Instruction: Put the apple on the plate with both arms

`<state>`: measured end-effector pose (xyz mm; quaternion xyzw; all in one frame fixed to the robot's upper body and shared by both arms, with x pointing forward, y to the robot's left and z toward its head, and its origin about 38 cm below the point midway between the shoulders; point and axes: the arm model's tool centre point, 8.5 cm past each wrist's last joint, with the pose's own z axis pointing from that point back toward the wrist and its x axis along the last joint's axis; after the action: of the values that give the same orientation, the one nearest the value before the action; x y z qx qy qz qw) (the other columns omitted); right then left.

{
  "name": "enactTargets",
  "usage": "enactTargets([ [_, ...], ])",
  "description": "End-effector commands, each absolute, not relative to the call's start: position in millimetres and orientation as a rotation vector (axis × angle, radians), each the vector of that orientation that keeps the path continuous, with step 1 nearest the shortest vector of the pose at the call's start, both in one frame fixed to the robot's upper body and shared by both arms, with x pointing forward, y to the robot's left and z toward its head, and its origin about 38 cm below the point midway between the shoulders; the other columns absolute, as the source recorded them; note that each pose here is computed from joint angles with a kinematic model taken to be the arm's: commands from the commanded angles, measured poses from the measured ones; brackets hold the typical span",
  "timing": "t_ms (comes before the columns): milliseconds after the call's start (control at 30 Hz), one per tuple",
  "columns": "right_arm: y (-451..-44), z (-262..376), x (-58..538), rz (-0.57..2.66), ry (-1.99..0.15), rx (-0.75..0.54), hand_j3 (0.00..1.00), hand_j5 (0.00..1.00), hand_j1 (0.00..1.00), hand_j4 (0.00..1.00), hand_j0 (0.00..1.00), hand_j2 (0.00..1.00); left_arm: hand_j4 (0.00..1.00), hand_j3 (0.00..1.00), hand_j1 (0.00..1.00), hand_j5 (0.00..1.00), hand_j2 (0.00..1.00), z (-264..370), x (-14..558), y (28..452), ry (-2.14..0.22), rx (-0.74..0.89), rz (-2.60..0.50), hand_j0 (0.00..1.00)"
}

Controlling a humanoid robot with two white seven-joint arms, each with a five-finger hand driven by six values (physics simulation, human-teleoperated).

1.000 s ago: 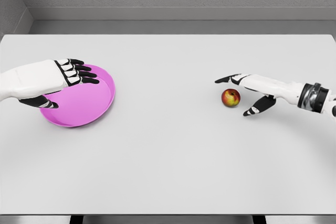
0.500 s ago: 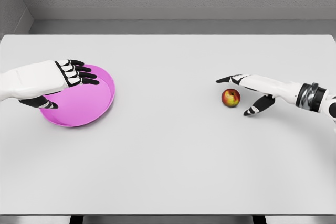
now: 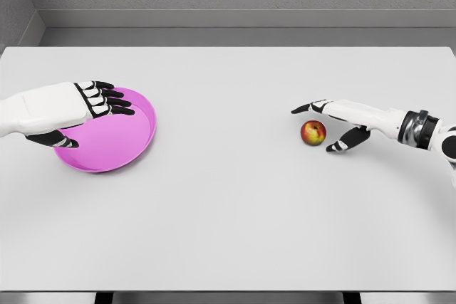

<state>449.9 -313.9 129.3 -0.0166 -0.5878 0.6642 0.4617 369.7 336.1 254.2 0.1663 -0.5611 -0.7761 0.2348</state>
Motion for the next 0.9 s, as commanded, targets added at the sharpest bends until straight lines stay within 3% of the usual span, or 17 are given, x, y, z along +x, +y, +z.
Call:
enactTargets([
  [0, -313.9, 130.3, 450.3, 1.624, -1.452, -0.038, 0.88, 0.88, 0.88, 0.88, 0.88, 0.88, 1.0, 1.0, 1.0, 1.0, 1.0, 254.8, 369.9, 336.1, -1.544, 0.454, -2.123, 1.0],
  [300, -313.4, 129.5, 450.0, 1.626, -1.45, -0.036, 0.71, 0.71, 0.71, 0.71, 0.71, 0.71, 1.0, 1.0, 1.0, 1.0, 1.0, 255.0, 369.8, 336.6, -1.543, 0.455, -2.124, 1.0],
  [500, -313.4, 129.5, 450.0, 1.626, -1.45, -0.036, 0.65, 0.65, 0.65, 0.65, 0.65, 0.65, 1.0, 1.0, 1.0, 1.0, 1.0, 255.0, 369.8, 336.6, -1.543, 0.455, -2.124, 1.0],
  [567, -313.4, 129.5, 450.0, 1.626, -1.45, -0.036, 0.59, 0.59, 0.59, 0.59, 0.59, 0.59, 1.0, 1.0, 1.0, 1.0, 1.0, 255.0, 369.8, 336.6, -1.543, 0.455, -2.124, 1.0],
  [867, -309.8, 127.9, 449.5, 1.629, -1.451, -0.026, 0.56, 0.56, 0.56, 0.56, 0.56, 0.56, 1.0, 1.0, 1.0, 1.0, 1.0, 255.1, 369.8, 336.5, -1.544, 0.454, -2.122, 1.0],
])
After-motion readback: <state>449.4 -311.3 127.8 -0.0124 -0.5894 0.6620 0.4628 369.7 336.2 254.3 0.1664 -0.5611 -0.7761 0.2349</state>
